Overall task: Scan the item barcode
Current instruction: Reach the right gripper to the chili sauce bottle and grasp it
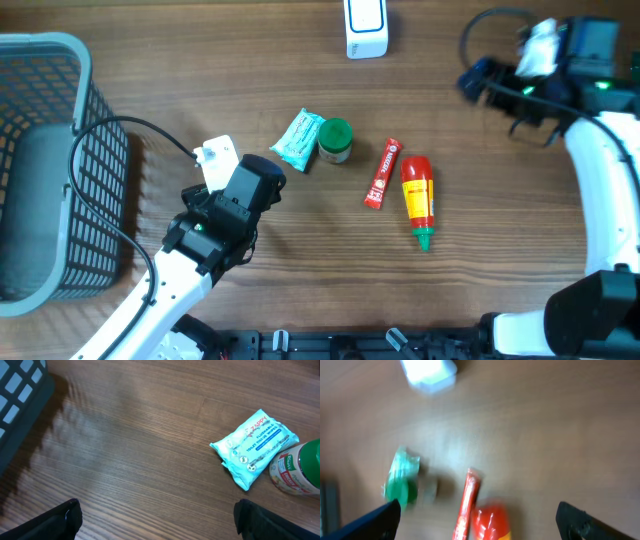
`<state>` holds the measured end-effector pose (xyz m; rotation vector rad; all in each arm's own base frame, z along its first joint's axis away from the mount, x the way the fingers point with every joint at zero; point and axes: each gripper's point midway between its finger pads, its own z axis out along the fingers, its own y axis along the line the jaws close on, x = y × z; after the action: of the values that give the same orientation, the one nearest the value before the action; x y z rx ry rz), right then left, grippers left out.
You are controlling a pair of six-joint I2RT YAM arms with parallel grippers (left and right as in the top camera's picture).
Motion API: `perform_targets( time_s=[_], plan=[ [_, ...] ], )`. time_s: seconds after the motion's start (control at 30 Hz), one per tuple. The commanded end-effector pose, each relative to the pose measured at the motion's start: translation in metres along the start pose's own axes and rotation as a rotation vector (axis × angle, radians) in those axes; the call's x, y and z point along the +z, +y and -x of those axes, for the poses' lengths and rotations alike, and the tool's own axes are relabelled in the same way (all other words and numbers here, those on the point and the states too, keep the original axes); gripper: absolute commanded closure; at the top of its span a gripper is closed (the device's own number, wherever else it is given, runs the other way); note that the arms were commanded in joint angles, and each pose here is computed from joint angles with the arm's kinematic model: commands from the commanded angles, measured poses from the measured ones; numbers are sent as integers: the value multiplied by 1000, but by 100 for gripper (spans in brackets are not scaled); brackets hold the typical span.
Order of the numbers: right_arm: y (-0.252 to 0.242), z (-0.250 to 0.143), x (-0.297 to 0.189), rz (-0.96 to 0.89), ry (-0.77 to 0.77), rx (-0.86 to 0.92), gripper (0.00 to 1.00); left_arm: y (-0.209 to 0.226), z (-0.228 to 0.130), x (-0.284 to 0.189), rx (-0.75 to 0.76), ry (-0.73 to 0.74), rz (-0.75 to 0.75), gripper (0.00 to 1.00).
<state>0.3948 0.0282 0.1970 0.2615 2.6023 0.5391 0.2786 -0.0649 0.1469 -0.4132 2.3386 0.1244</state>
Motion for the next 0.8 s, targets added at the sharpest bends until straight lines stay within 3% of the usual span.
perform_targets(
  time_s=[0.0, 0.1, 0.27, 0.53, 0.77],
  plan=[
    [27, -49, 15, 19, 163, -94, 0, 2, 2, 0, 11, -13, 14, 0],
    [34, -85, 35, -8, 256, -146, 0, 2, 2, 0, 11, -13, 14, 0],
    [26, -120, 80, -85, 257, -201, 0, 2, 2, 0, 11, -13, 14, 0],
    [-25, -131, 108, -381, 139, -282, 0, 2, 2, 0, 11, -13, 14, 0],
    [-18, -153, 136, -307, 237, -321, 0, 2, 2, 0, 11, -13, 14, 0]
  ],
)
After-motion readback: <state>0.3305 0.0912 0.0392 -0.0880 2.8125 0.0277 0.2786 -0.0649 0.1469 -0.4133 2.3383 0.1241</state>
